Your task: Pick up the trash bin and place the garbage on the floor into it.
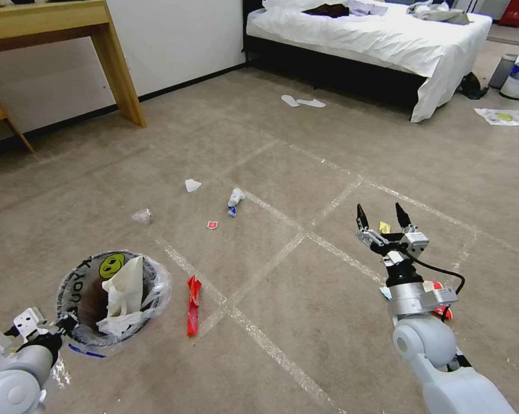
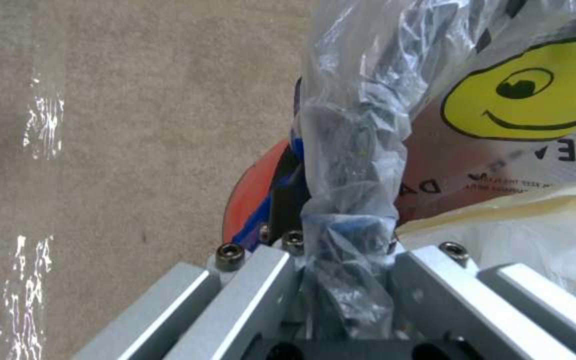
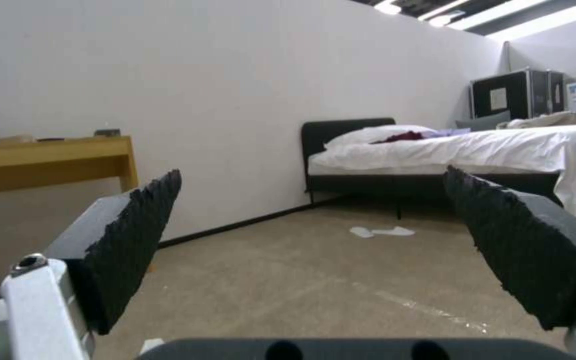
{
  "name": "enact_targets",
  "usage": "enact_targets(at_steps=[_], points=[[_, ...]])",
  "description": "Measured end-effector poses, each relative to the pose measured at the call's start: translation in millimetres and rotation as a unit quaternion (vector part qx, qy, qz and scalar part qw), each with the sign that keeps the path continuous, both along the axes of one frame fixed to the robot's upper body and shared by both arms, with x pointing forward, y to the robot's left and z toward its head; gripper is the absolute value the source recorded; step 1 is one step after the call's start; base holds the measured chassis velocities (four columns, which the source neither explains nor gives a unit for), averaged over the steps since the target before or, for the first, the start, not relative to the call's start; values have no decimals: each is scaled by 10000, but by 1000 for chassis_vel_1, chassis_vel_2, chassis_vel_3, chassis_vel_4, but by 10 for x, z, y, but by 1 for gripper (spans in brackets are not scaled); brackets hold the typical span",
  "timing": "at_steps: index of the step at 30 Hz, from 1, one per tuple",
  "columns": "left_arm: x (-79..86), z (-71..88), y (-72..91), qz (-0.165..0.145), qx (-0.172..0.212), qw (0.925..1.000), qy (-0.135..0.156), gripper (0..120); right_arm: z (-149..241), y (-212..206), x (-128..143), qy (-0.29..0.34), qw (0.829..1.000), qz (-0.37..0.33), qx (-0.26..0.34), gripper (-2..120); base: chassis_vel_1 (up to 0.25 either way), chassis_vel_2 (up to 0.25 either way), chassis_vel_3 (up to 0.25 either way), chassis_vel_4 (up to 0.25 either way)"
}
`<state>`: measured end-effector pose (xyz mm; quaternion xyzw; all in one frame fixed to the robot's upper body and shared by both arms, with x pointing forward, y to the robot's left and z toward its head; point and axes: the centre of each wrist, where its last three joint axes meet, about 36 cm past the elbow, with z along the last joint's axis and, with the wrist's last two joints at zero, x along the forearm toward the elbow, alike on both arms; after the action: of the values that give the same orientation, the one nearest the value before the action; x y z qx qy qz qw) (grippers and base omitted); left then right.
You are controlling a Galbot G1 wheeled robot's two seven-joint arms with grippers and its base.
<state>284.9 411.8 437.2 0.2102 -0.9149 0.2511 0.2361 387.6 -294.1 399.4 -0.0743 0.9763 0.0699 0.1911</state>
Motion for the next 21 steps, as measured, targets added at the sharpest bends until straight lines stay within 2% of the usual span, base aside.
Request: enact_targets(at_steps=[21], points=[[-31,42,59,97,31,9999,-37,1,27,17,12,-11,10000,65,-11,100,0,0,0,0]])
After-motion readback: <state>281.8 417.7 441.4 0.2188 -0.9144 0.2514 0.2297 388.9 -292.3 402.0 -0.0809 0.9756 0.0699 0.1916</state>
